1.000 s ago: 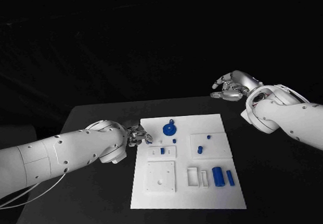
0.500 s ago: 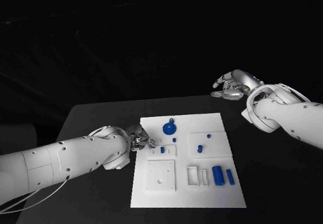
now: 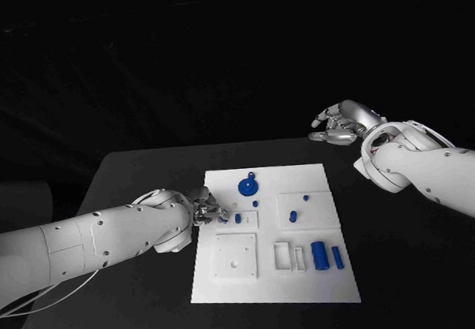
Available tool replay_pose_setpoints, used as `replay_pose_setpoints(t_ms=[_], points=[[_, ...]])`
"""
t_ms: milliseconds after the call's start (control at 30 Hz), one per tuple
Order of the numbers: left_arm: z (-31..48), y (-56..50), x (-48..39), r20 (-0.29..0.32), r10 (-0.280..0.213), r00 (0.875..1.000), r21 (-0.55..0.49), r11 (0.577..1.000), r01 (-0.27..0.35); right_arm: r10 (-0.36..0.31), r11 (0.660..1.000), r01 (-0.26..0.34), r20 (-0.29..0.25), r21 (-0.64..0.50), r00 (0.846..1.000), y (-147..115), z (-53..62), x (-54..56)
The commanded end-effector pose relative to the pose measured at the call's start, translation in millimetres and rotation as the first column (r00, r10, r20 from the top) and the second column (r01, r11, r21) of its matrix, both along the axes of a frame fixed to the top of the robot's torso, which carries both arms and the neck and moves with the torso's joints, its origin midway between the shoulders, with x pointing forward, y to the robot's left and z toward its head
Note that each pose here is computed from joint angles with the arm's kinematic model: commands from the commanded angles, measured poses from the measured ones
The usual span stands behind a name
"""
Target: Assemble the parts on the task board
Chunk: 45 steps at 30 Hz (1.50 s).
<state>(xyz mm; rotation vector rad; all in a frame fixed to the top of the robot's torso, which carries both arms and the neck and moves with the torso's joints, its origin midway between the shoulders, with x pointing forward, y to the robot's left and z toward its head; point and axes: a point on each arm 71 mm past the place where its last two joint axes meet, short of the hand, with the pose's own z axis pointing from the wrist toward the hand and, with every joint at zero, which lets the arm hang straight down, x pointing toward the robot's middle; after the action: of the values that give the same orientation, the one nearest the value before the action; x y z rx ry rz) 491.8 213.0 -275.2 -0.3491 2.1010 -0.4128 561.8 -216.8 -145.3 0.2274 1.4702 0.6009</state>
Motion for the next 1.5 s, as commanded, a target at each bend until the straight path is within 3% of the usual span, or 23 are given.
replay_pose_setpoints(t_ms=[33, 833, 1500], points=[[-1.2, -0.7, 0.1, -0.003, -0.011, 1.000, 0.016, 1.000, 0.011, 0.012, 1.000, -0.012, -0.005, -0.004, 1.000, 1.5, -0.2, -0.4], [-5.7, -1.3, -2.1, -0.051, -0.046, 0.998, 0.039, 0.998, 0.048, 0.015, 1.000, -0.015, -0.006, -0.004, 1.000, 2.2, -0.1, -1.0], [-7.0, -0.4, -0.6, -0.050, -0.075, 0.996, 0.097, 0.992, 0.079, 0.016, 1.000, -0.016, -0.006, -0.003, 1.000, 2.1, 0.2, -1.7]])
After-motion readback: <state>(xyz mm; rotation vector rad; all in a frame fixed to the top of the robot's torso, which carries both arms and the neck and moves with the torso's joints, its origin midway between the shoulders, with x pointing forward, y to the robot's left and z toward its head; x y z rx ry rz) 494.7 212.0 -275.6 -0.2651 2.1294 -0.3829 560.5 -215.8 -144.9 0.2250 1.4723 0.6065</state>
